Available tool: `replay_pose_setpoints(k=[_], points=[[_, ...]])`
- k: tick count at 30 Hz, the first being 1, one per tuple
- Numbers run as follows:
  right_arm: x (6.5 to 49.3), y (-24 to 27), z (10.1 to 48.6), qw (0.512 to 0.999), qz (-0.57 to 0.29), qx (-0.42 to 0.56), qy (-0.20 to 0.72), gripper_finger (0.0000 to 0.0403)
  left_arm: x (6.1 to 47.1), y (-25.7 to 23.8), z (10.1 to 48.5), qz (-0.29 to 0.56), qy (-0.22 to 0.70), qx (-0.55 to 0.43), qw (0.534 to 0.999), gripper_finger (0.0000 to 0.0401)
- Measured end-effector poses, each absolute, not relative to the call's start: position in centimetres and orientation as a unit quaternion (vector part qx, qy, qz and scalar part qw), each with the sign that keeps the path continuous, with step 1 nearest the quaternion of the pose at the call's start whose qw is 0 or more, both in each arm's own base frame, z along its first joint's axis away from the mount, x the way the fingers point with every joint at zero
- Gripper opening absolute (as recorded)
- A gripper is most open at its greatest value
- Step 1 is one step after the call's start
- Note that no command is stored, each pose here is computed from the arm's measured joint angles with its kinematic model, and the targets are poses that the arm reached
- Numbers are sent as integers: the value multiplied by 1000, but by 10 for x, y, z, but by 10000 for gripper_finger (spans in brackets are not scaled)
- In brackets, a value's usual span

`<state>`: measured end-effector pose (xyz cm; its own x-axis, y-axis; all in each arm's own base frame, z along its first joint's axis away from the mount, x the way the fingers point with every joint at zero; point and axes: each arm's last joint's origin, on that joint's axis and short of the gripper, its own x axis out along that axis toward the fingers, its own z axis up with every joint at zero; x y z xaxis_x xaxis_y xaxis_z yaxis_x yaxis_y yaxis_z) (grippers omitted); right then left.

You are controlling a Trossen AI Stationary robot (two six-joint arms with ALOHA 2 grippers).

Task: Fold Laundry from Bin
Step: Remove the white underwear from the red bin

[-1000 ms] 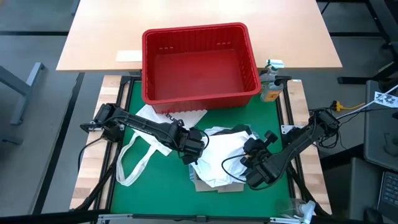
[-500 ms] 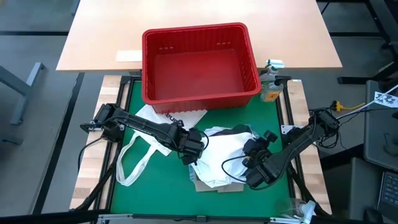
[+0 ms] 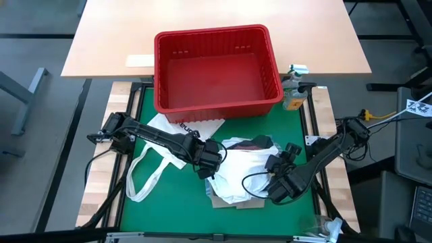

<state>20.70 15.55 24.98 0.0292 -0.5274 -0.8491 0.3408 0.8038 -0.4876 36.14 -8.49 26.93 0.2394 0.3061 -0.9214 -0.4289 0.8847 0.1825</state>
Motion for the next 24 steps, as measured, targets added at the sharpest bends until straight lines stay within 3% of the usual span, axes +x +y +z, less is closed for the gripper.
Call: replay_pose_setpoints(k=[8, 16, 19, 24], points=[[199, 146, 290, 774, -288, -43, 563, 149, 361, -85, 269, 230, 574, -57, 784, 0], [199, 146, 316, 811, -271, 47, 517, 149, 361, -85, 269, 230, 574, -57, 784, 0], [210, 157, 316, 833, -217, 91, 501, 149, 361, -85, 269, 230, 574, -56, 784, 0], [234, 189, 314, 874, -46, 86, 476, 149, 361, -85, 269, 230, 573, -57, 785, 0]])
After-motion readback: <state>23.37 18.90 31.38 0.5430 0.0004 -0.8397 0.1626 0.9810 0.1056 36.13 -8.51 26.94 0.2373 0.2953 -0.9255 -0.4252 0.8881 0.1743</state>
